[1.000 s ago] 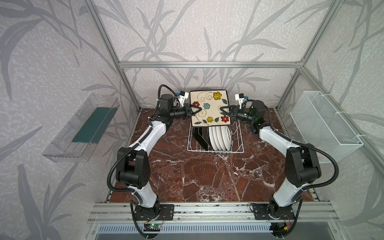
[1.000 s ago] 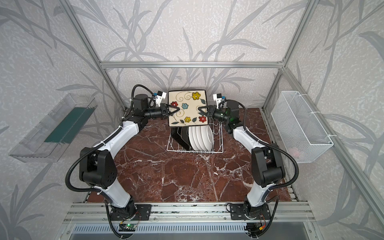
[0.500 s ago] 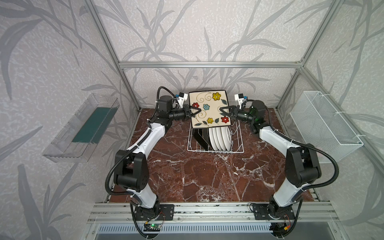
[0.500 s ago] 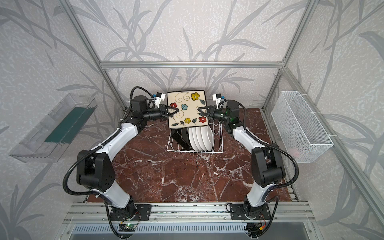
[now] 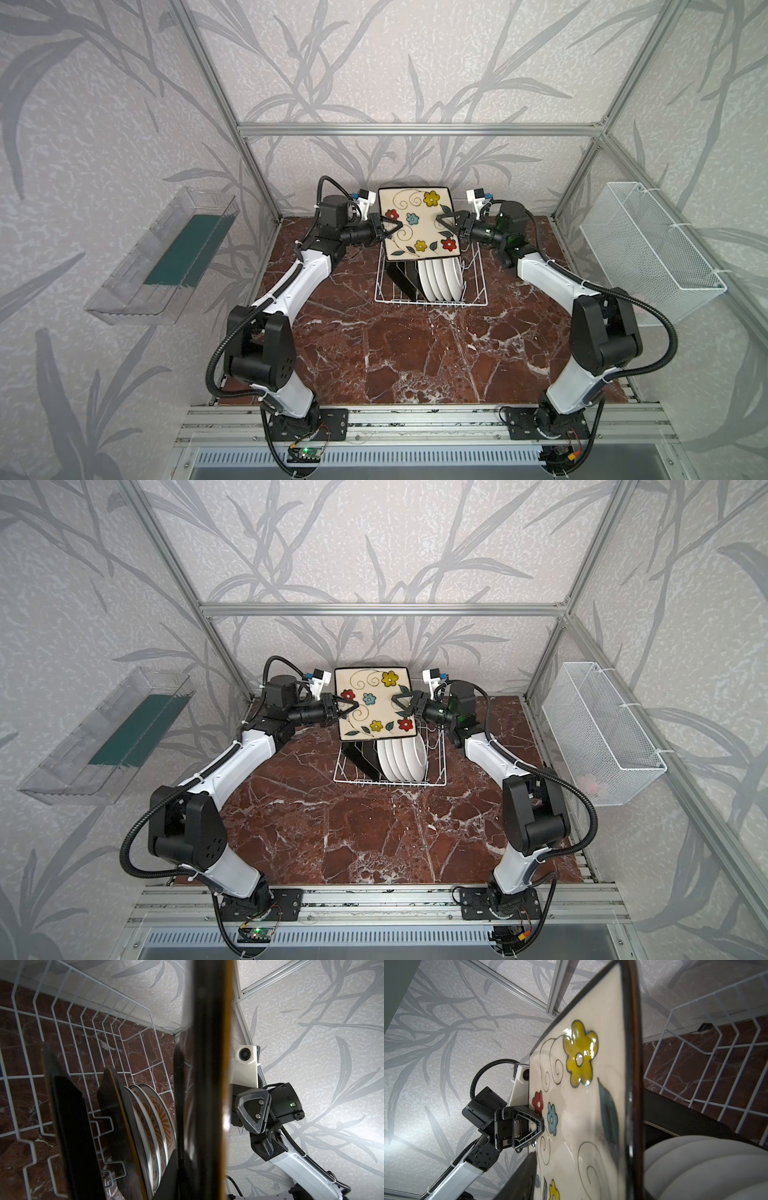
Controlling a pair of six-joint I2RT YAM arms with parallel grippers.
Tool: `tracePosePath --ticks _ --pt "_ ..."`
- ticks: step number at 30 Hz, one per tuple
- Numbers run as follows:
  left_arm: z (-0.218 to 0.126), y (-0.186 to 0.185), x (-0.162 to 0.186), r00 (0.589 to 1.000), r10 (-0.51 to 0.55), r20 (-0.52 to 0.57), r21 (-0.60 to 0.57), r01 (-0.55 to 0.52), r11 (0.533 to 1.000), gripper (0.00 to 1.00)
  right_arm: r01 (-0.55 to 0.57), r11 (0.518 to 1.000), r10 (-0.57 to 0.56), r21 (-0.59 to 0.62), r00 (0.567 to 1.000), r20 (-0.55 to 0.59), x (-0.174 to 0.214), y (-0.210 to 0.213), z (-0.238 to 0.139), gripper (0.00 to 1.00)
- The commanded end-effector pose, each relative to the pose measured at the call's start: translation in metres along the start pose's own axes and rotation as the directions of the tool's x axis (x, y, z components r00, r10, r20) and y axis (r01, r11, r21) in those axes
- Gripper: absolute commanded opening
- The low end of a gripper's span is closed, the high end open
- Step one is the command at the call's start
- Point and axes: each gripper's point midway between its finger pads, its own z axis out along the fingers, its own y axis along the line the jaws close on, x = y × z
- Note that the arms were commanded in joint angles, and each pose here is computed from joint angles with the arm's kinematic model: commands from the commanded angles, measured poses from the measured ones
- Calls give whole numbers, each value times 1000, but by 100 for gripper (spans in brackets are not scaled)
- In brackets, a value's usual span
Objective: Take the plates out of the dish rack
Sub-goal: 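Carry the flower plate away from the rack with the left gripper while the right releases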
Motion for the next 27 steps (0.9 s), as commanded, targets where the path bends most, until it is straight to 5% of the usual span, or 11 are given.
tracePosePath --ticks 1,3,4,13,19,27 --pt "-24 -60 -32 975 157 155 83 -171 982 0 168 984 -165 -57 985 50 -17 56 -13 67" --pt "-28 -64 -34 972 166 169 76 -180 981 0 186 982 -184 -26 981 53 -17 55 -16 82" --pt "-30 -66 -35 970 170 174 72 -184 980 0 195 981 -194 -3 979 54 -18 53 -18 100" --pt "-52 -88 -46 949 225 222 34 -238 971 0 380 904 -391 197 920 19 -9 51 -47 99" --pt "-85 -100 -59 921 313 231 -82 -302 950 0 502 832 -503 238 862 -60 9 55 -66 99" --pt "-144 -105 -80 877 390 280 -238 -330 914 0 541 808 -532 232 840 -106 28 55 -77 99"
